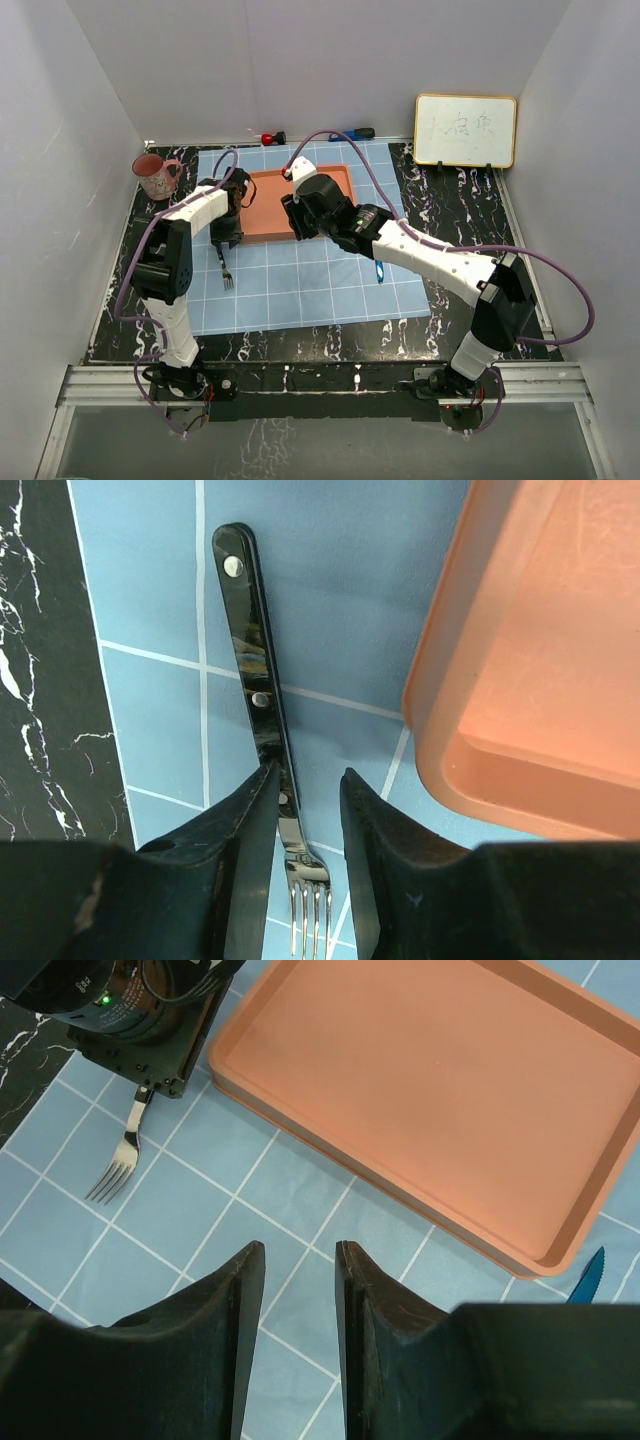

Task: Set the dinner table for one person
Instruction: Pick up the fork from the napkin.

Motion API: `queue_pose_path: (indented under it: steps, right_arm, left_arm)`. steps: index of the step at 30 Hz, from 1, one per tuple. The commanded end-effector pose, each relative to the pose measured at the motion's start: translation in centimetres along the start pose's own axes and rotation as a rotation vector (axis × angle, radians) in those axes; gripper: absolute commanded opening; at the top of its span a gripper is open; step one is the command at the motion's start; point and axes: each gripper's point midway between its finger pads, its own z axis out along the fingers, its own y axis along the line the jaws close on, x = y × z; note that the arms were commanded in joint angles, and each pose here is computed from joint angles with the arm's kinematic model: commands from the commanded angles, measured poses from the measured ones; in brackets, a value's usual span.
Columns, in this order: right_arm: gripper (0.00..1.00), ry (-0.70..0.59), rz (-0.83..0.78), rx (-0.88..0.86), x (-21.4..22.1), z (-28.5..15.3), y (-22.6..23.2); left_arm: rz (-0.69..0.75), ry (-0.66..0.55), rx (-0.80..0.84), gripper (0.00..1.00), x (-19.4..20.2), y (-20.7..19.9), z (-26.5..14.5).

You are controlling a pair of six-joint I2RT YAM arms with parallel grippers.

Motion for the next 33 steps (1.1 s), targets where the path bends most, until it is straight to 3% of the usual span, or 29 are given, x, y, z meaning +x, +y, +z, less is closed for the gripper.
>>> queue_pose_path:
  steps: [1,6,14,33]
  right_arm:
    - [0.33,-0.092,0.017,-0.006,-2.6,-1.5,-0.1]
    - [0.34,-0.09,0.017,0.0,-2.4,-1.6,-0.3]
    - [0.34,-0.089,0.018,-0.002,-2.4,-1.8,-0.3]
    - [0.34,-0.085,0.025,-0.011,-2.2,-2.0,-0.2]
  left_arm:
    - [-0.03,-0.032,0.009,0.31,-0.3,0.8,-2.3]
    - [-0.049,-0.065,0.001,0.34,-0.6,1.3,-2.9]
    - [-0.061,-0.008,-0.046,0.36,0.9,1.8,-1.1]
    - [-0.218,0.032,0.111,0.34,1.5,1.3,2.5]
